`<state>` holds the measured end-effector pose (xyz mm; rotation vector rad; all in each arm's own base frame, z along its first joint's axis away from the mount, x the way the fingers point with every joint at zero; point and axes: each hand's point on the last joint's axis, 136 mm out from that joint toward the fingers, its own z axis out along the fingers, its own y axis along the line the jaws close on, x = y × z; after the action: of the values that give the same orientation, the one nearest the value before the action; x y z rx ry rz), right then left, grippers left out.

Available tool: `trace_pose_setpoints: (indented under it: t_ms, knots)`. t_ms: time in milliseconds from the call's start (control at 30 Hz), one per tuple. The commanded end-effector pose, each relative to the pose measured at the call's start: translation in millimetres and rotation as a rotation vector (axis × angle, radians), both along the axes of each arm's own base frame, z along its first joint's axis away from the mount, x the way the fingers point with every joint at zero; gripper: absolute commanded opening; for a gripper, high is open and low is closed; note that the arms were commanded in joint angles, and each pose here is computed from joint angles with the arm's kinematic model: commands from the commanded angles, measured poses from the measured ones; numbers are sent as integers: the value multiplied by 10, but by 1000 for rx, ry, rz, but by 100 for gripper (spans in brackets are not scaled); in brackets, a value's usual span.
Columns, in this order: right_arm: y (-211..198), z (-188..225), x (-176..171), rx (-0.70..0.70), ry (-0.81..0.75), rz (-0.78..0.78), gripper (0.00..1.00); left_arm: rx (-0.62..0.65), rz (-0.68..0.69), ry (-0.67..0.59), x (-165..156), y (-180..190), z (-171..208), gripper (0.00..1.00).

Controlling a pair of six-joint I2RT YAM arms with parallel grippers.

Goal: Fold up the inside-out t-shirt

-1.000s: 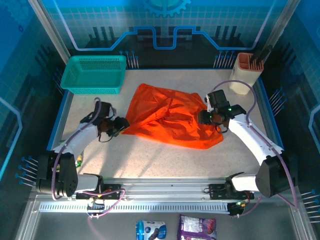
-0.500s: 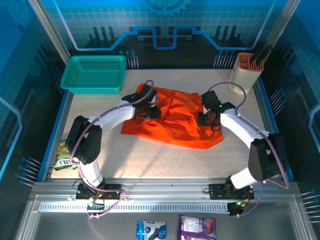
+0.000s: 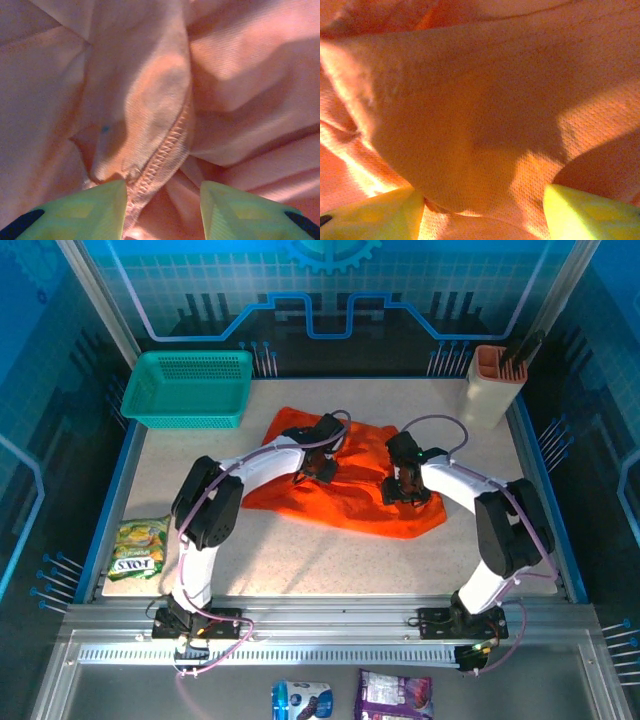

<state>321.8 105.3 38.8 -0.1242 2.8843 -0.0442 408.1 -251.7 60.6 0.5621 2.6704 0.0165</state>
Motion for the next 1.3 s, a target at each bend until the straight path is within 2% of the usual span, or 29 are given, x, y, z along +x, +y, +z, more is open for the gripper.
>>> trace_pose_setpoints:
  t_ms: [0, 267, 367, 467, 500, 633, 733, 833, 933, 1000, 1067, 1167, 1267]
  knots:
    - [-60, -78, 5, -39, 8, -5, 59, 104, -53, -24, 87, 74, -12, 45]
    - [-221, -34, 75, -33, -14, -37, 29, 115, -91, 19, 135, 117, -160, 50]
    - [-274, -1, 101, -31, -22, -47, 19, 94, -110, 35, 147, 88, -161, 55]
    - [-339, 62, 138, -30, -38, -59, 11, 73, -123, 59, 150, 76, -174, 55]
    - [-360, 86, 145, -30, -44, -62, 8, 80, -123, 56, 163, 91, -170, 53]
    - [-462, 248, 199, -29, -84, -80, 0, 91, -111, 27, 229, 152, -83, 32]
    - [-557, 408, 253, -27, -123, -98, 0, 68, -80, -16, 303, 206, 98, 15]
    - [-653, 609, 340, -21, -169, -115, 0, -16, -37, -34, 377, 253, 296, 8]
    - [-681, 822, 418, -8, -218, -113, 0, -171, -2, -12, 406, 225, 471, 4]
    - [-649, 923, 455, 12, -244, -105, 0, -276, -3, 9, 392, 140, 580, 8]
    - [-594, 989, 471, 41, -256, -98, 0, -359, -34, 33, 343, -13, 637, 23]
    - [-540, 1007, 466, 57, -255, -92, 0, -398, -57, 65, 316, -161, 601, 42]
    - [-512, 998, 455, 59, -250, -89, 0, -391, -69, 91, 323, -252, 472, 50]
